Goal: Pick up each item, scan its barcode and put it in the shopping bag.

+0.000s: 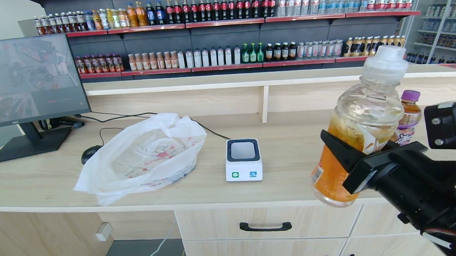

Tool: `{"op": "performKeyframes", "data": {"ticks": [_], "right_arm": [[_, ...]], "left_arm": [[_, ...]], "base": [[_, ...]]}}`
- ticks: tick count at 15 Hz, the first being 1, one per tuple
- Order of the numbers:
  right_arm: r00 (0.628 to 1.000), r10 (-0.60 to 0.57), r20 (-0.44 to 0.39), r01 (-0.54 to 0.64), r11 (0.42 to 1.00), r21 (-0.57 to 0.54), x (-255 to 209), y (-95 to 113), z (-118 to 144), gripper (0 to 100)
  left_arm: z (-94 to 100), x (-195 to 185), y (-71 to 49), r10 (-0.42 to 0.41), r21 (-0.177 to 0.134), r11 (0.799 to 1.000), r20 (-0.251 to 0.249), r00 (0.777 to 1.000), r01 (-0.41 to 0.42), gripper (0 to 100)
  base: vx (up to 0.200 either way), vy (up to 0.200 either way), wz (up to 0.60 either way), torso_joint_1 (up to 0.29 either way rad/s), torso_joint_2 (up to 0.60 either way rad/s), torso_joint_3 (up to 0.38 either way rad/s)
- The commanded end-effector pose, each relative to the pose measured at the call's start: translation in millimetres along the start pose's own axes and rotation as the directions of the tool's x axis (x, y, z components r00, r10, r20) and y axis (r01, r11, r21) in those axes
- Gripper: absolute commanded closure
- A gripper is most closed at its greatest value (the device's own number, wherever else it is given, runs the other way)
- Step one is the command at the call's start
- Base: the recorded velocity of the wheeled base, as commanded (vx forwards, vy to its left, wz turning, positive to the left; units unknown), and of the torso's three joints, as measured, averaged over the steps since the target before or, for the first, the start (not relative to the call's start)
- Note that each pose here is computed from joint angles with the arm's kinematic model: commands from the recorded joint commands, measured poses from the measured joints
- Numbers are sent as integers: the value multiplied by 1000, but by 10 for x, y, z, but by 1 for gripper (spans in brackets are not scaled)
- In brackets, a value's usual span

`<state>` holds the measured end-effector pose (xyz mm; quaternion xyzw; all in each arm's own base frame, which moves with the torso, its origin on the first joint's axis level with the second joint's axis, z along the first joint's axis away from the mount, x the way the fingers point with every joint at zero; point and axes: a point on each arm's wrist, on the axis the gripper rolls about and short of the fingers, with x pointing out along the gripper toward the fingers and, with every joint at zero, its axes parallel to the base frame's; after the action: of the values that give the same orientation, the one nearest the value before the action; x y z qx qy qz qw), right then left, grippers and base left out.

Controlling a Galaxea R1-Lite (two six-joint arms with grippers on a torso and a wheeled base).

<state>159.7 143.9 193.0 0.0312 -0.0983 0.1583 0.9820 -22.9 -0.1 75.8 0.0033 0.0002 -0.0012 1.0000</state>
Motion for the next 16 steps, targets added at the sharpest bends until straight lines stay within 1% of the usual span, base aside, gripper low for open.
{"op": "performKeyframes", "data": {"ticks": [1,4,7,13,16], "right_arm": [[1000,-9,24,9,1000,21,-13,-25,61,100],[998,-34,60,32,999,43,-92,-75,170,100],[999,-29,41,28,999,35,-13,-26,112,100],[999,-26,48,24,999,41,27,0,126,100],[999,-21,47,19,999,42,24,3,123,100]], "left_arm": [[0,0,0,1,1,1000,0,1000,-1,0],[0,0,-1,1,1,1000,0,1000,-1,0],[0,0,0,1,0,1000,0,1000,-1,0],[0,0,0,1,-2,1000,0,1000,-1,0],[-5,1,0,1,0,1000,-1,1000,-1,0]], "base": [[0,0,0,0,0,0],[0,0,0,0,0,0],[0,0,0,0,0,0],[0,0,0,0,0,0],[0,200,0,-6,-2,2]]}}
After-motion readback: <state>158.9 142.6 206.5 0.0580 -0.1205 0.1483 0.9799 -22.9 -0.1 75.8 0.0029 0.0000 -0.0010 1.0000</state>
